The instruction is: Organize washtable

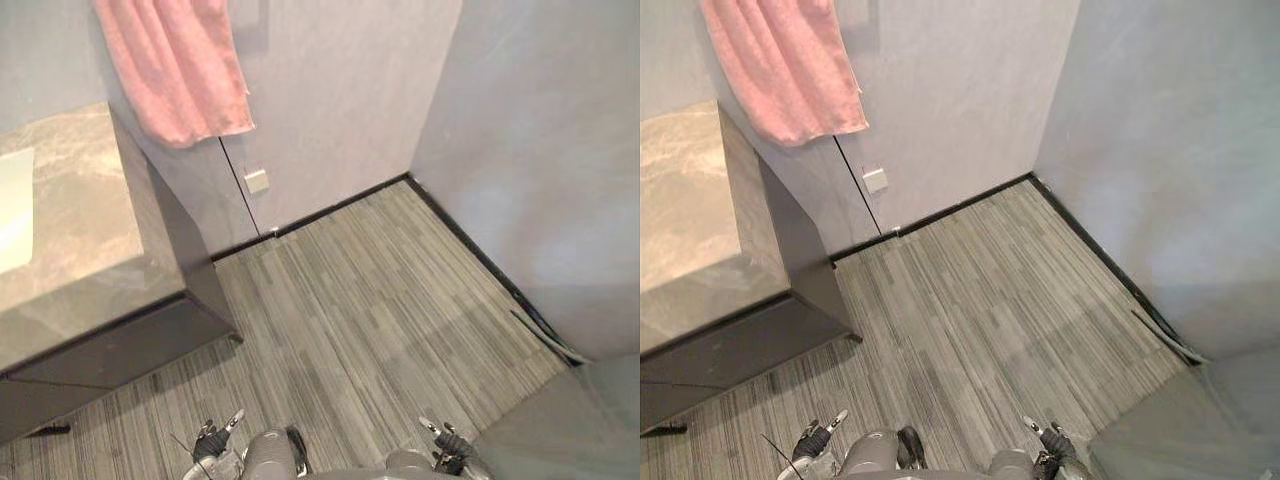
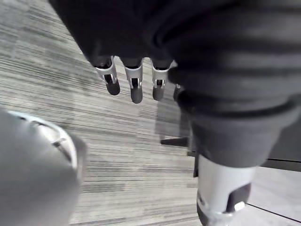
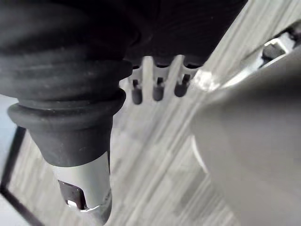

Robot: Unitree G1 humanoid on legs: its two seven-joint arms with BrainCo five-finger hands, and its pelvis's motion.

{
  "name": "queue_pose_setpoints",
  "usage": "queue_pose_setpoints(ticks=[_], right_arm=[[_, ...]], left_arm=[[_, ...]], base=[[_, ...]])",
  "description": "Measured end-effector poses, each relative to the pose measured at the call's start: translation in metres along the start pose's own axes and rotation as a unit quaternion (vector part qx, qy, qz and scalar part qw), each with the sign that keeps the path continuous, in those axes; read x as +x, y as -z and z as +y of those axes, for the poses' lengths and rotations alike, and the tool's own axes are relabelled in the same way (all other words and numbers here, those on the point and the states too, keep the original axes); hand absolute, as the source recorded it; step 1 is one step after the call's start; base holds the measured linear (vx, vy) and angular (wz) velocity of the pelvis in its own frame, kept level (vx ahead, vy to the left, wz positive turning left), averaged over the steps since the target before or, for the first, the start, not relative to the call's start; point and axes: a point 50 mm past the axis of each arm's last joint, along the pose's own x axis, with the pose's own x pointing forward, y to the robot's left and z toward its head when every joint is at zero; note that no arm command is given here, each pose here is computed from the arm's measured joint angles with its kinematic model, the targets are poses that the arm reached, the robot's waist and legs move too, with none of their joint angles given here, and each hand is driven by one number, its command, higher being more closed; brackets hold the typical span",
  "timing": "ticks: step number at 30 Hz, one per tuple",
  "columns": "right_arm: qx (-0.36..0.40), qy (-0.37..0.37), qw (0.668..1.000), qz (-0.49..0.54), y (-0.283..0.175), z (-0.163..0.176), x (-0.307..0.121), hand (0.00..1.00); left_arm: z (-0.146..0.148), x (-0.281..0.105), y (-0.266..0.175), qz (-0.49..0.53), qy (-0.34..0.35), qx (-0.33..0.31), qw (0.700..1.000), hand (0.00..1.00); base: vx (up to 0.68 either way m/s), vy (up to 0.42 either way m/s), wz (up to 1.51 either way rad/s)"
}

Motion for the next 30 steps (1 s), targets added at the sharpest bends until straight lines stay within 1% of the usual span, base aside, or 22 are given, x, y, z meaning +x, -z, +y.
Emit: queue_pose_setpoints(ticks=[1,4,6,7,8,10,12,13,14,15,17,19,21,26,27,28,30], right_arm=[[-0.001,-0.003,1.000,-0.007,-0.003,0.000,0.000,0.00],[-0.002,-0.012,0.999,-0.040,-0.019,-0.001,0.001,0.00],[0.001,0.007,0.999,-0.041,-0.021,-0.012,0.000,0.00],[0.007,0.014,0.999,-0.048,-0.027,-0.015,0.001,0.00],[0.031,0.014,0.997,-0.067,-0.039,-0.010,0.004,0.00],[0.039,0.017,0.996,-0.075,-0.045,-0.012,0.004,0.00],[0.030,0.019,0.997,-0.071,-0.041,-0.017,0.003,0.00],[0.021,0.017,0.998,-0.057,-0.032,-0.016,0.001,0.00],[0.018,0.017,0.998,-0.060,-0.034,-0.016,0.002,0.00],[0.019,0.019,0.998,-0.062,-0.035,-0.017,0.002,0.00],[0.020,0.021,0.998,-0.056,-0.031,-0.019,0.000,0.00],[0.023,0.034,0.998,-0.043,-0.020,-0.028,-0.003,0.00],[0.041,0.051,0.997,-0.042,-0.016,-0.038,-0.006,0.00],[0.065,0.070,0.994,-0.048,-0.016,-0.048,-0.008,0.00],[0.070,0.070,0.994,-0.039,-0.009,-0.046,-0.009,0.00],[0.072,0.067,0.995,-0.034,-0.005,-0.043,-0.010,0.00],[0.083,0.052,0.995,-0.023,0.004,-0.028,-0.009,0.00]], left_arm=[[-0.001,0.000,-0.001,-0.001,0.002,0.001,1.000,0.00],[-0.019,0.006,-0.020,-0.030,0.031,0.014,0.999,0.00],[-0.046,0.009,-0.037,-0.054,0.067,0.017,0.996,0.00],[-0.055,0.008,-0.036,-0.051,0.078,0.012,0.996,0.00],[-0.061,0.008,-0.038,-0.054,0.086,0.011,0.995,0.00],[-0.060,0.007,-0.035,-0.050,0.083,0.010,0.995,0.00],[-0.055,0.007,-0.030,-0.046,0.076,0.010,0.996,0.00],[-0.042,0.005,-0.021,-0.039,0.059,0.006,0.997,0.00],[-0.041,0.004,-0.017,-0.032,0.056,0.002,0.998,0.00],[-0.037,0.000,-0.003,-0.009,0.042,-0.024,0.999,0.00],[-0.031,-0.002,0.006,0.006,0.030,-0.037,0.999,0.00],[-0.028,-0.002,0.005,0.006,0.022,-0.060,0.998,0.00],[-0.032,-0.001,0.000,0.000,0.025,-0.084,0.996,0.00],[-0.036,0.000,-0.005,-0.009,0.032,-0.087,0.996,0.00],[-0.029,0.001,-0.005,-0.010,0.024,-0.082,0.996,0.00],[-0.027,0.001,-0.007,-0.012,0.022,-0.080,0.996,0.00],[-0.017,0.004,-0.013,-0.023,0.012,-0.071,0.997,0.00]], base=[[0.62,-0.033,0.04],[0.48,-0.179,0.53],[0.61,-0.376,1.00],[0.64,-0.346,0.41],[0.34,-0.165,0.00],[0.33,-0.176,0.35],[0.31,-0.208,0.52],[0.24,-0.244,0.29],[0.45,-0.328,0.27],[0.30,-0.143,0.13],[0.34,-0.148,0.34],[0.32,-0.134,0.52],[0.28,-0.055,0.60],[0.26,0.088,0.35],[0.26,0.130,0.27],[0.25,0.097,0.31],[0.22,0.066,0.21]])
